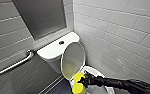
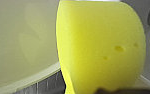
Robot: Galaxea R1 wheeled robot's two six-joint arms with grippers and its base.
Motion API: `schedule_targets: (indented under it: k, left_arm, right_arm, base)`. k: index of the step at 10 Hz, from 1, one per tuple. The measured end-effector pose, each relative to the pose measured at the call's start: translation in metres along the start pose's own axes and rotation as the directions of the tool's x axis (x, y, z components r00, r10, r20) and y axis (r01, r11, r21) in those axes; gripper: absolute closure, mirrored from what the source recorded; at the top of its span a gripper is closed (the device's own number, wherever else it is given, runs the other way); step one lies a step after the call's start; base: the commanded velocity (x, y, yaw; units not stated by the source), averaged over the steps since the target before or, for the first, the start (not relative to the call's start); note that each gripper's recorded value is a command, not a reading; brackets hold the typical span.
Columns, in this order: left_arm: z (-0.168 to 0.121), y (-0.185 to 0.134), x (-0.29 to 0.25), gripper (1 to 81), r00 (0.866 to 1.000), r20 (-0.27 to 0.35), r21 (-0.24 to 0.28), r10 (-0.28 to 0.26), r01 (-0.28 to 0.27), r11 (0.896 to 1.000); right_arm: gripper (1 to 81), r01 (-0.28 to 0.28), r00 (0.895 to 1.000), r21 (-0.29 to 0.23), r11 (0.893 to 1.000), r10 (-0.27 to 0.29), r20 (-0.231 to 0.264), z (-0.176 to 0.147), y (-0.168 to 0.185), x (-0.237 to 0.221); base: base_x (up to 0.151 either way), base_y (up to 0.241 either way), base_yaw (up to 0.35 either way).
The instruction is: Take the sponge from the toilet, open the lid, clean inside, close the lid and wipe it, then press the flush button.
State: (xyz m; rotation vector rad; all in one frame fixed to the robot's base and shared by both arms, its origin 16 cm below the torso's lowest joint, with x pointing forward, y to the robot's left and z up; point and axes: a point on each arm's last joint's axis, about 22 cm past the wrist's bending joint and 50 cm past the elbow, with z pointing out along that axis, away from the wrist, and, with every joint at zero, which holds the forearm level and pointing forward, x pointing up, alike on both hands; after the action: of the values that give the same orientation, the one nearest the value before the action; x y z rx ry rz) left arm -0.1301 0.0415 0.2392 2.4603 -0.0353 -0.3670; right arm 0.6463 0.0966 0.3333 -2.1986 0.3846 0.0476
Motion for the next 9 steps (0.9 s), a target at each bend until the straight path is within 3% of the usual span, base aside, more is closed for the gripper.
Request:
schedule_targets:
  k: [1,2,5,9]
  left_arm:
    - [0.0,0.0,0.0,1.0,1.0,0.0,0.0,0.0,0.0,1.0]
    - [0.0,0.0,0.0,1.0,1.0,0.0,0.0,0.0,0.0,1.0]
    - [0.0,0.0,0.0,1.0,1.0,0.0,0.0,0.0,0.0,1.0]
    - [0.0,0.0,0.0,1.0,1.0,0.0,0.0,0.0,0.0,1.0]
  right_arm:
    - [81.1,-0.07,0.997,0.03,0.997,0.071,-0.039,-0.001,0.005,0.013]
    - [81.1,-0.089,0.994,0.056,0.994,0.092,-0.06,-0.002,0.003,0.021]
    - [81.1,-0.084,0.996,0.042,0.996,0.084,-0.012,0.004,0.028,-0.019]
    - [81.1,-0.086,0.996,0.027,0.996,0.085,0.014,-0.025,0.084,-0.053]
  base:
    - [0.0,0.0,0.0]
    - [0.0,0.0,0.0]
    - [0.0,0.0,0.0]
    - [0.0,0.0,0.0]
